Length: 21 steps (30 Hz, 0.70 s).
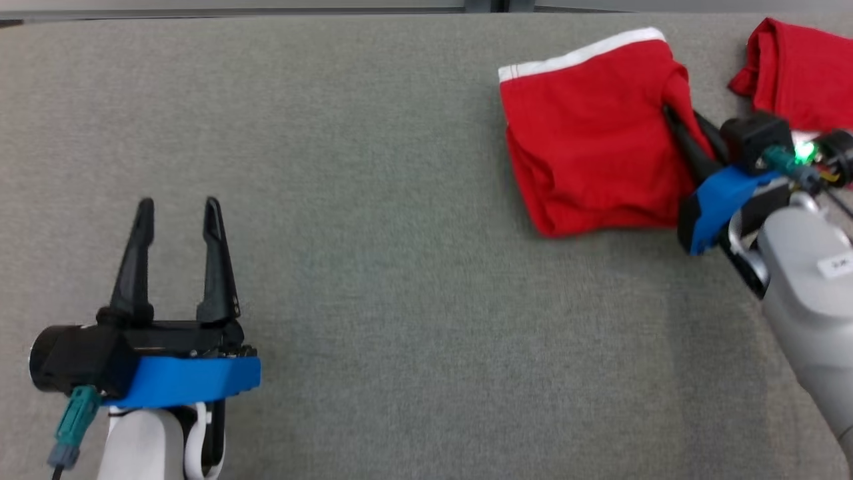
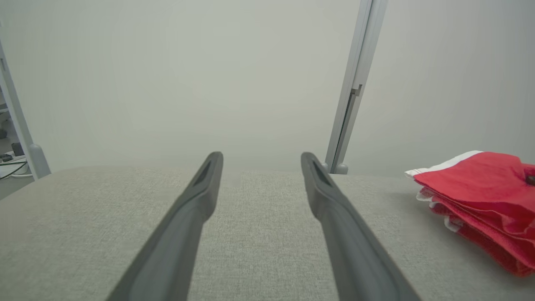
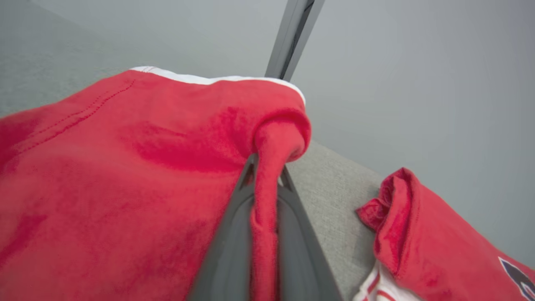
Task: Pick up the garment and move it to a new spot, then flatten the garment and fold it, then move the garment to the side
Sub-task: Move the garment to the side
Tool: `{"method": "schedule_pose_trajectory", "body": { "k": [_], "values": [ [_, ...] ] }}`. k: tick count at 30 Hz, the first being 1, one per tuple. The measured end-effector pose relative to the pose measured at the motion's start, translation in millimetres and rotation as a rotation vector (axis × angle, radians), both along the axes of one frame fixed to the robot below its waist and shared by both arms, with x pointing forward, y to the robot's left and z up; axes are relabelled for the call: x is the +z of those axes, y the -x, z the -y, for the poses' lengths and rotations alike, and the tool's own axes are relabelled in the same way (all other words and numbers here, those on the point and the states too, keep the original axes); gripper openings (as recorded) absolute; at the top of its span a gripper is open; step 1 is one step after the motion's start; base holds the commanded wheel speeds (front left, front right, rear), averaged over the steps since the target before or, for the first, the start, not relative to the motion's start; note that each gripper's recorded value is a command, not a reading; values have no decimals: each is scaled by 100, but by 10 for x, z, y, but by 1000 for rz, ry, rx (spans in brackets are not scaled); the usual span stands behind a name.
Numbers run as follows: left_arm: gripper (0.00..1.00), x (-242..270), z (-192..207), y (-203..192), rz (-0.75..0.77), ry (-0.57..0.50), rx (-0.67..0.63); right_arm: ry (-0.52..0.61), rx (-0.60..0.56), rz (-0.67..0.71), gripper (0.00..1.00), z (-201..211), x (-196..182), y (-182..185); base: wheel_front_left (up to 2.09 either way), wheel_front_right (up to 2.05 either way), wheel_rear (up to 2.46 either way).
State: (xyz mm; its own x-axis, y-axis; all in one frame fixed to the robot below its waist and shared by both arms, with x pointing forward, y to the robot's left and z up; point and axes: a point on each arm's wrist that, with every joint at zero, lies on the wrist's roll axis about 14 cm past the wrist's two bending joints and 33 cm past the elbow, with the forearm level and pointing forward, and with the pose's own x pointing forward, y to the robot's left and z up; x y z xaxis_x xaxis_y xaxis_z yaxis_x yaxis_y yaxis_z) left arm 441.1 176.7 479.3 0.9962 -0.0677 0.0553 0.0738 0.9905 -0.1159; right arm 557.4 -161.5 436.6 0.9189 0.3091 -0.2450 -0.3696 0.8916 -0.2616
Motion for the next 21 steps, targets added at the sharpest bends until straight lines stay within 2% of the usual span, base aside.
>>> {"method": "schedule_pose_trajectory", "body": {
  "k": [8, 10, 21],
  "values": [
    [100, -168, 343, -403, 24, -5, -116, 114, -120, 11, 0, 827, 20, -324, 0, 0, 0],
    [100, -217, 429, -485, 30, -2, -144, 112, -170, 17, 0, 1048, 64, -359, 0, 0, 0],
    [100, -382, 907, -729, 77, -2, -310, 284, -343, -24, 0, 2139, 257, -190, 0, 0, 0]
  ]
}}
